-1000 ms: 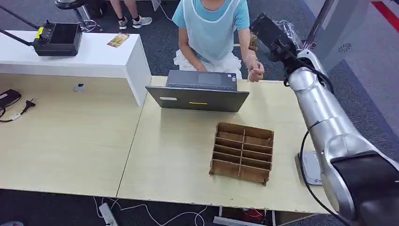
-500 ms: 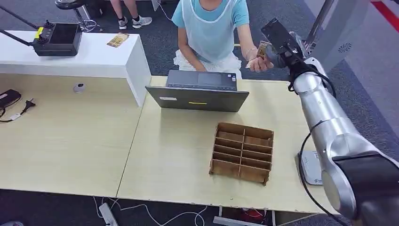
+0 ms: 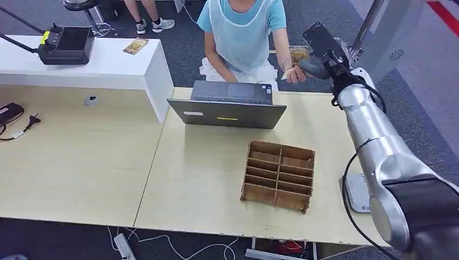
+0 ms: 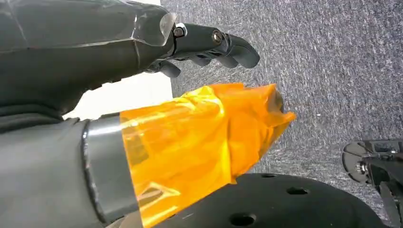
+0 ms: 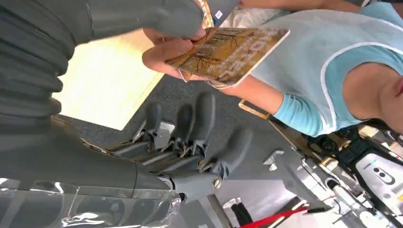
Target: Pass the card to the sensor for recognition and then transmit it.
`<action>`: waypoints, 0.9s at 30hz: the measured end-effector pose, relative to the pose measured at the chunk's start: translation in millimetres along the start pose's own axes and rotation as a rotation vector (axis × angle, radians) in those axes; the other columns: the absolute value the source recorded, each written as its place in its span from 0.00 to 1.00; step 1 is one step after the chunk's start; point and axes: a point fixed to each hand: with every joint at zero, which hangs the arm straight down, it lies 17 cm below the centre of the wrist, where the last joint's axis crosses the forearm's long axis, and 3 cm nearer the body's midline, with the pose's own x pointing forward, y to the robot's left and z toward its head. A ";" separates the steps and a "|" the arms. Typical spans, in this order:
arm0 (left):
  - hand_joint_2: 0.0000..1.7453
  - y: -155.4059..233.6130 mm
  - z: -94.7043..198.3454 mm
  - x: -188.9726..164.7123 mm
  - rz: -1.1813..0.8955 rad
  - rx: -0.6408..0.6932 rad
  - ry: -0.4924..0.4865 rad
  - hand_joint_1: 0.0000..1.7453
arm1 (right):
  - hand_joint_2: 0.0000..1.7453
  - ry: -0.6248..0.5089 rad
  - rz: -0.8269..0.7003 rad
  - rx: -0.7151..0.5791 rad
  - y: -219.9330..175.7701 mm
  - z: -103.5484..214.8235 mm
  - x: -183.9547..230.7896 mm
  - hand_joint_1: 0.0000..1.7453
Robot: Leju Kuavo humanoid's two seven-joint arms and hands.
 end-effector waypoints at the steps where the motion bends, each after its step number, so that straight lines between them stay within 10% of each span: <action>1: 0.00 -0.1 0.0 0.0 -0.001 0.000 0.000 0.00 | 1.00 -0.006 -0.002 -0.010 -2.1 -0.3 1.0 0.00; 16: 0.00 1.0 0.1 -1.9 -0.040 0.009 0.008 0.00 | 1.00 -0.226 -0.261 -0.323 -73.6 31.0 51.3 0.00; 27: 0.00 2.7 0.2 -1.8 -0.032 0.027 0.011 0.00 | 1.00 -0.362 -0.701 -0.290 -54.2 98.6 65.7 0.00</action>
